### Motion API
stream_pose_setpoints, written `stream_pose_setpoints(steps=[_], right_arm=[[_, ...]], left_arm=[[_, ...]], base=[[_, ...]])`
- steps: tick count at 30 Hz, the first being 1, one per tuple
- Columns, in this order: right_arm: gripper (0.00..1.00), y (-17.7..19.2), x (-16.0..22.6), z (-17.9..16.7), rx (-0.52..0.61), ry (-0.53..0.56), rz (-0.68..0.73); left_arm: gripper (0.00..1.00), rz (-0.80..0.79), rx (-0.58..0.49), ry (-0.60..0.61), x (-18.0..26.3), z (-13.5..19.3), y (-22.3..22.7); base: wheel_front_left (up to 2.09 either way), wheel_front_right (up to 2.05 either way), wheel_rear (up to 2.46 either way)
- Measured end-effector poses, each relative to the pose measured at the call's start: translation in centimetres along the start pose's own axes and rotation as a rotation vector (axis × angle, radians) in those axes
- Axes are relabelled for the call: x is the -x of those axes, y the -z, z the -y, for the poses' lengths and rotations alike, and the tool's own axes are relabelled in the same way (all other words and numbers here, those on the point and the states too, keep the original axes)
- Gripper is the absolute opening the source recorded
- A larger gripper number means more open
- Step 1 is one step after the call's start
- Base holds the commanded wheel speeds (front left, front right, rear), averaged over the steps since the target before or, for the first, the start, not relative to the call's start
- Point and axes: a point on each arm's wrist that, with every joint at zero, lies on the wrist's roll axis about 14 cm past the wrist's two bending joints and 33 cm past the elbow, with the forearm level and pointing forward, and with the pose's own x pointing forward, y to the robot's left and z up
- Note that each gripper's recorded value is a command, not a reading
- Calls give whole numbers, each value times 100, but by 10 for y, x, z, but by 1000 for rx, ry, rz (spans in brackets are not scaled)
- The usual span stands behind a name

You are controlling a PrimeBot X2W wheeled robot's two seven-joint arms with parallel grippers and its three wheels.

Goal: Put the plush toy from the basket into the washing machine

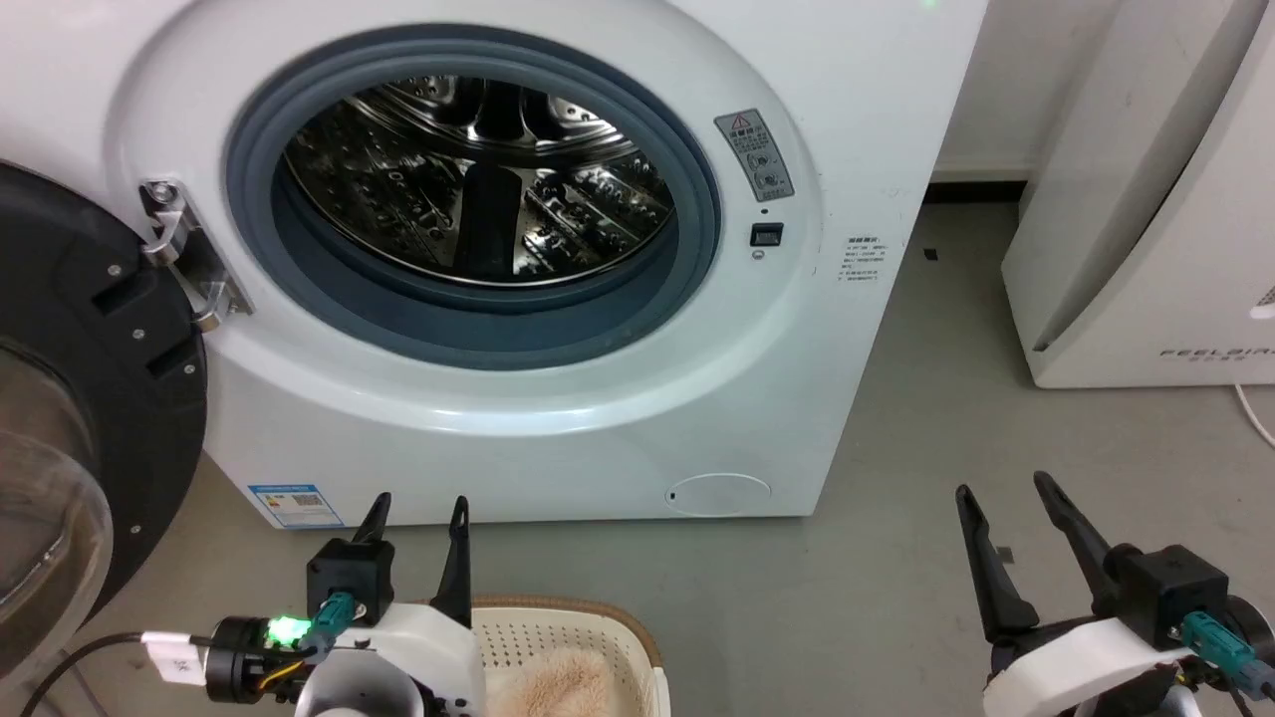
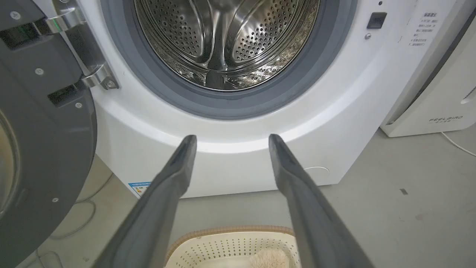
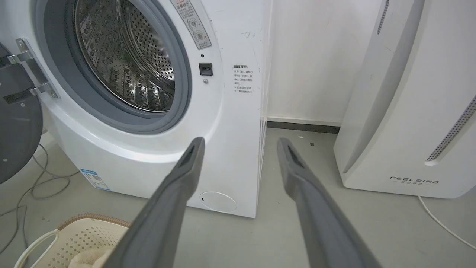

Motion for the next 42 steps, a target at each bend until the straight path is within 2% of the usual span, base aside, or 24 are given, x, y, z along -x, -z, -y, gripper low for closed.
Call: stream_pose_setpoints(steps=[18, 19, 27, 28, 42], right_arm=[[100, 17, -29, 12, -40, 29, -17], [100, 24, -34, 14, -45, 31, -26], [100, 41, -47, 20, -60, 48, -55], [100, 50, -52, 24, -65, 57, -70], [100, 83, -72, 32, -73, 73, -116]], left_arm=[[100, -319, -7, 95, -36, 23, 95], [100, -376, -11, 108, -40, 26, 112], [100, -522, -29, 157, -43, 37, 160], [100, -587, -44, 178, -43, 40, 182], [100, -808, -44, 221, -44, 46, 252]], base=[[0, 0, 0], [0, 0, 0], [0, 0, 0], [0, 0, 0], [0, 0, 0]])
